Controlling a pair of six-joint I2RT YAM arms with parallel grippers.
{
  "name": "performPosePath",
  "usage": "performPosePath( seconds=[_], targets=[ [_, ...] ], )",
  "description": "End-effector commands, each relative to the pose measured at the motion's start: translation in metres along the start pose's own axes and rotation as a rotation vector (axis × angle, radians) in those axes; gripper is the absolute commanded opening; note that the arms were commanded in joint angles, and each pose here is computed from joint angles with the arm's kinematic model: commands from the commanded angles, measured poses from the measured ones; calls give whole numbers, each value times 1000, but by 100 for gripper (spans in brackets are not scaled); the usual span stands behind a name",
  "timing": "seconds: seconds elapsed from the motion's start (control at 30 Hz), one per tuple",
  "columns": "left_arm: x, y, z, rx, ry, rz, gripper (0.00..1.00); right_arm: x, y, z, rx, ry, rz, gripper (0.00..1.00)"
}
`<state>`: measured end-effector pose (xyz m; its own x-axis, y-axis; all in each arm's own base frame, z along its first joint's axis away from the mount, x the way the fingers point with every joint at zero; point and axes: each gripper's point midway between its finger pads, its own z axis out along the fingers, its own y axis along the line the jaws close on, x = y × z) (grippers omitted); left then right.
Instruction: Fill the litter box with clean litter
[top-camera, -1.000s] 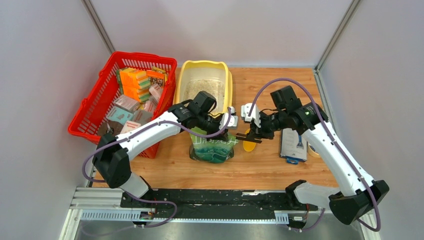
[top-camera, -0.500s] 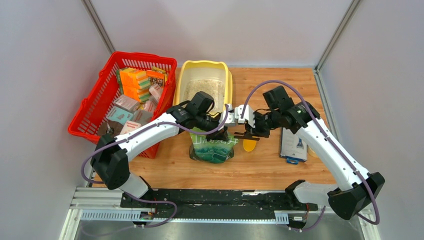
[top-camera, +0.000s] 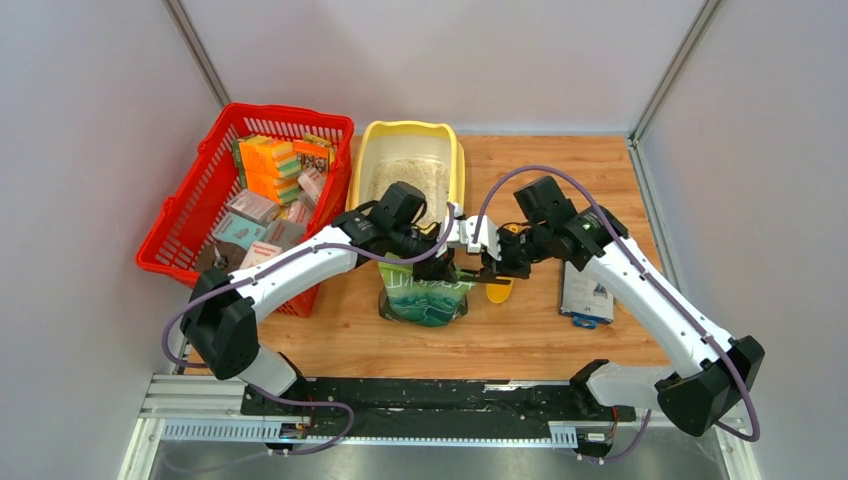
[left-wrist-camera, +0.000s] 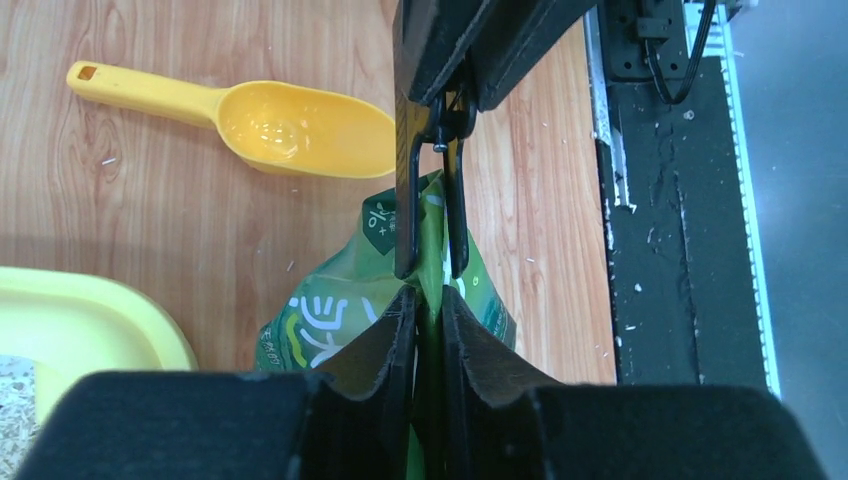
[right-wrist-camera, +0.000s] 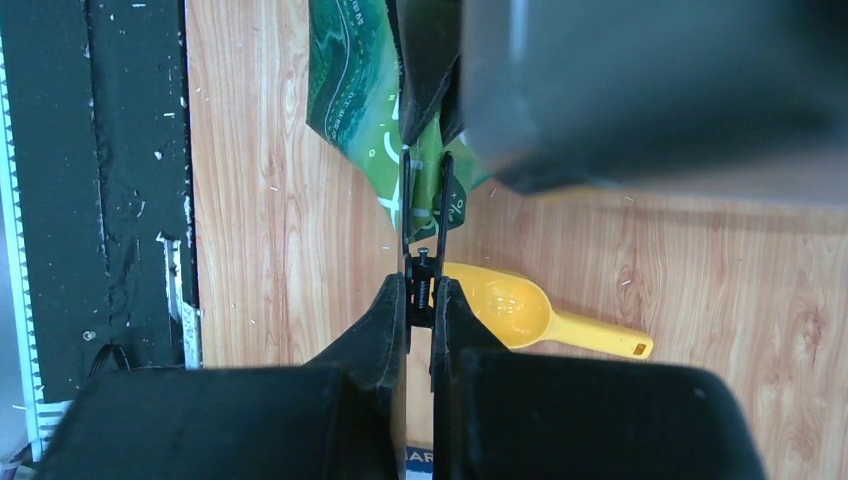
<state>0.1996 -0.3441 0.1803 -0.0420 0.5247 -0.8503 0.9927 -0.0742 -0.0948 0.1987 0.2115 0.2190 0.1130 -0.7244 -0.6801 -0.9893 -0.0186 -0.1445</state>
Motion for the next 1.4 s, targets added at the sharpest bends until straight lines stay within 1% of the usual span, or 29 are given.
performPosePath(
  seconds=[0.0,0.03,0.17,0.23,0.3,0.5,0.53,0.57,0.67,0.77,0.83,0.93,0.97,1.07,1.2,1.37],
  targets=[
    [-29,0,-19,-20,-110,21,26,-11,2,7,-9,-28,2,0],
    [-26,4,-25,-33,-111,17,28,-11,2,8,-9,-28,3,0],
    [-10,-6,-48,-29,-74,11,32,-18,-3,8,12,-36,-3,0],
    [-3,-10,-55,-25,-57,29,34,-20,-4,10,15,-29,-10,0],
    [7,-19,-61,-16,-34,17,35,-22,-4,12,15,-24,-22,0],
    [30,-31,-65,-14,14,36,35,-25,-3,19,11,9,-68,0],
    [32,-31,-65,-15,17,54,33,-28,-4,18,16,9,-72,0],
    [36,-31,-65,-17,26,54,27,-28,-5,18,21,14,-65,0],
    [39,-28,-64,-30,34,62,18,-34,-12,15,44,23,-65,0],
    [34,-25,-63,-41,18,65,14,-37,-13,11,51,45,-81,0],
    [32,-21,-64,-67,14,49,14,-36,-10,9,47,68,-121,0],
    [27,-12,-65,-105,8,49,24,-35,-5,6,48,91,-167,0],
    [24,-12,-67,-111,2,57,30,-36,-4,6,49,92,-169,0],
    [19,-15,-71,-107,-3,69,36,-38,-1,7,39,92,-158,0],
    [18,-23,-77,-98,-5,71,39,-41,-7,11,66,97,-152,0],
    [21,-27,-85,-134,-30,28,41,-47,-12,12,93,84,-150,0]
  ],
)
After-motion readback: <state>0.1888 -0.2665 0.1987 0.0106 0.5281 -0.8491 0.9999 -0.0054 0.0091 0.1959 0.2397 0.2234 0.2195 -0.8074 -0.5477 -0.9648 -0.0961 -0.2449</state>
